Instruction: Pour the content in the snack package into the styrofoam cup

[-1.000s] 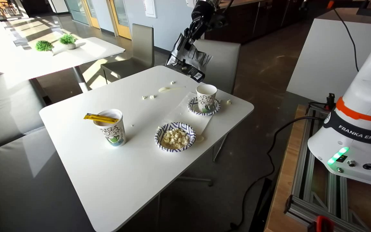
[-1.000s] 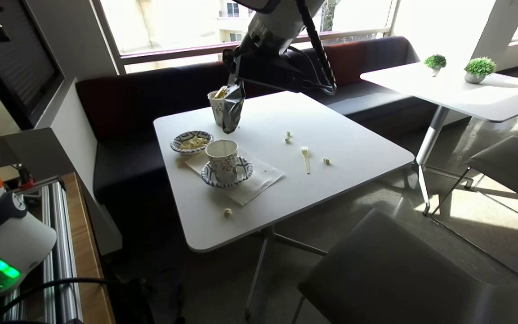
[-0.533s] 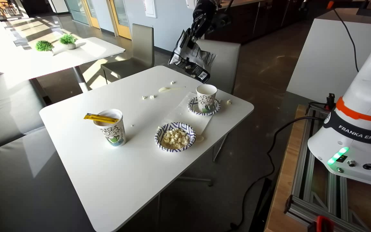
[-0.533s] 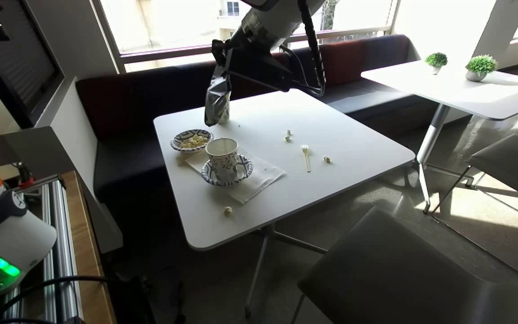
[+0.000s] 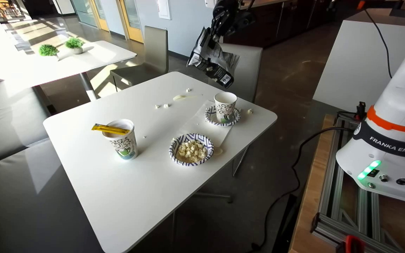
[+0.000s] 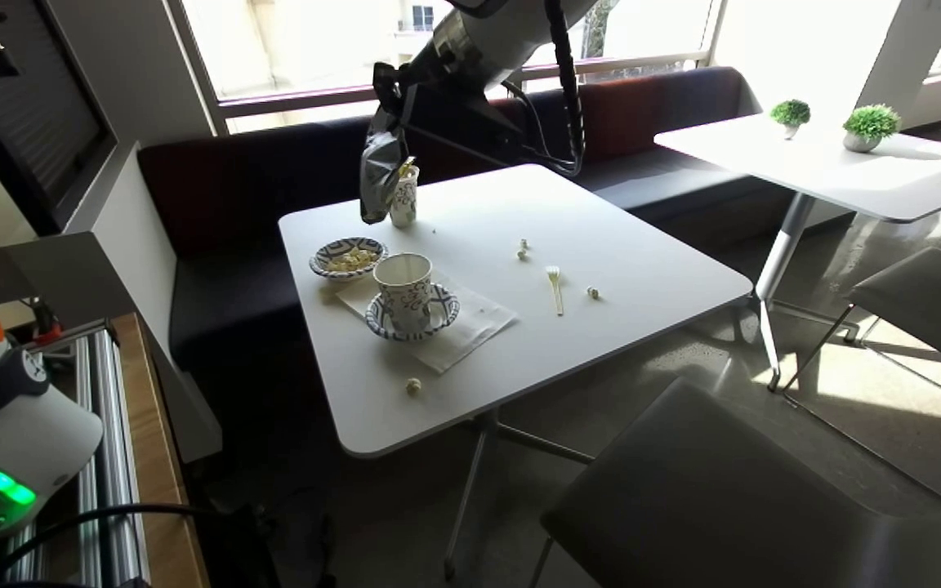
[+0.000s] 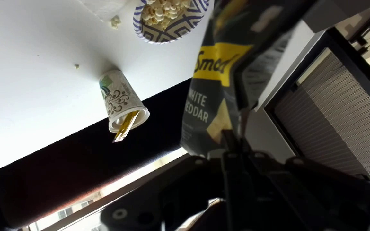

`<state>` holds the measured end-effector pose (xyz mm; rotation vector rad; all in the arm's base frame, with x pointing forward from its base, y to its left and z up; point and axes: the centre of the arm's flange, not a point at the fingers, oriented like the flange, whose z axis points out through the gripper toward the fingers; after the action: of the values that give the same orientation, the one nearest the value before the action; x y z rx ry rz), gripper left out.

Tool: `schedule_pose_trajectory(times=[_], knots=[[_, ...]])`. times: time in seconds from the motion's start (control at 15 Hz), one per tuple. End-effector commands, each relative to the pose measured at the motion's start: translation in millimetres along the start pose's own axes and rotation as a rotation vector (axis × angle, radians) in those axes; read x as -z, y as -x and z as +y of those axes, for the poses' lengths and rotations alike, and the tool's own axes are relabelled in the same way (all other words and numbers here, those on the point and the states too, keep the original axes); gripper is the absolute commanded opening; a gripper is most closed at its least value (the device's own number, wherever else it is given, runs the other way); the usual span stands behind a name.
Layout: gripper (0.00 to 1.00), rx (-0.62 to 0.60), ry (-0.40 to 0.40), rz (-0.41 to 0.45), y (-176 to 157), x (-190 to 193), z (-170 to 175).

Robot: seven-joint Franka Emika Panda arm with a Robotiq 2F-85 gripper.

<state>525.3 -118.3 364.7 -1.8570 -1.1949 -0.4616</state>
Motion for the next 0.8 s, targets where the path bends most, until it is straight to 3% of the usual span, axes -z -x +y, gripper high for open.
schedule_pose_trajectory(times=[0.0, 0.07, 0.13, 0.2, 0.33, 0.4, 0.47, 0.53, 0.6, 0.67, 0.73], knots=[[0.0, 0.088, 0.073, -0.039, 6, 5, 8], [0.0, 0.043, 0.024, 0.022, 6, 3, 1], [0.0, 0.006, -0.026, 0.0, 6, 6, -1], [0.0, 0.134, 0.109, -0.025, 7, 5, 11], [0.0, 0.044, 0.035, -0.025, 12, 6, 6], [0.0, 0.175, 0.141, -0.057, 10, 8, 18], [0.0, 0.029, 0.069, -0.031, 12, 6, 10], [0.0, 0.165, 0.167, -0.046, 14, 6, 20], [0.0, 0.132, 0.158, -0.059, 14, 7, 20], [0.0, 0.086, 0.084, -0.035, 15, 7, 13], [0.0, 0.219, 0.208, -0.063, 14, 8, 22]])
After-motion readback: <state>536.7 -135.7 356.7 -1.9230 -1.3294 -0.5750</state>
